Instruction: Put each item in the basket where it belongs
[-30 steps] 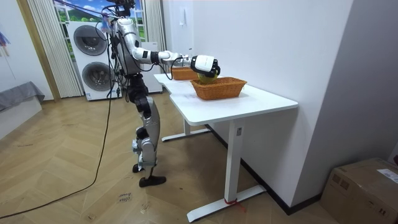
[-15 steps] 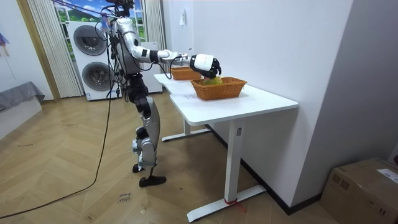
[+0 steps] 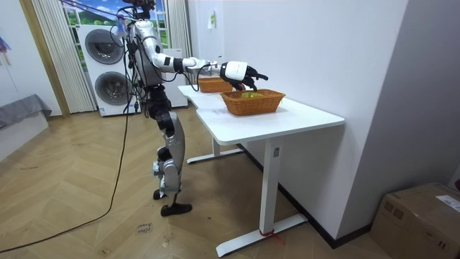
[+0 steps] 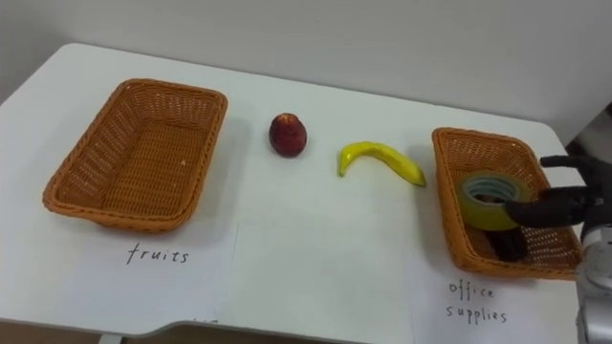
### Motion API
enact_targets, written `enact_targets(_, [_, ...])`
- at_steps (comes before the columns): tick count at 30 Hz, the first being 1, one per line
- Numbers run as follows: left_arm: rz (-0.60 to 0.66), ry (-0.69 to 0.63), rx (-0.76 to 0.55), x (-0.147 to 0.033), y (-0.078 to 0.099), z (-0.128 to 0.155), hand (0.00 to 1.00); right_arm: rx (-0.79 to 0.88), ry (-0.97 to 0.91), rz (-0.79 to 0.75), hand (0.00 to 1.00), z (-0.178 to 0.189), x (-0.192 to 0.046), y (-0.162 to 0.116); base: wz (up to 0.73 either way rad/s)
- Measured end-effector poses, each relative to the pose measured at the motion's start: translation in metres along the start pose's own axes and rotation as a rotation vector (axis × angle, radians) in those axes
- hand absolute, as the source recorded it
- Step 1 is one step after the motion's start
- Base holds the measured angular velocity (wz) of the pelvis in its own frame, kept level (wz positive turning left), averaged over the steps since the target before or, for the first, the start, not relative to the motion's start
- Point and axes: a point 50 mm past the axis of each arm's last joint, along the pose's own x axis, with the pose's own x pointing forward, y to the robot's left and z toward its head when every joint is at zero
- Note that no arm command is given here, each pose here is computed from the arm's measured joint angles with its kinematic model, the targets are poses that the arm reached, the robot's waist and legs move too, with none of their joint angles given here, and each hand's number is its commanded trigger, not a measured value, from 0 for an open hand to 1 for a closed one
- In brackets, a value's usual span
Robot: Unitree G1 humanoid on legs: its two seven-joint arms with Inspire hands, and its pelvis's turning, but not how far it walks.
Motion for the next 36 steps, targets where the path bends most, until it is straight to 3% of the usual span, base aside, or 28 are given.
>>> enact_targets(17, [0.001, 0.002, 0.000, 0.000, 0.000, -0.001, 0.00, -0.004, -0.028, -0.006, 0.00, 0.007, 0.000, -0.001, -0.01])
enact_targets(32, [-0.002, -0.030, 0.011, 0.003, 0.005, 0.010, 0.00, 0.009, -0.292, -0.041, 0.00, 0.076, -0.004, -0.005, -0.03])
enact_targets(36, [-0.003, -0.023, 0.021, 0.002, 0.004, 0.008, 0.00, -0.036, -0.355, -0.013, 0.00, 0.099, -0.002, 0.007, 0.00])
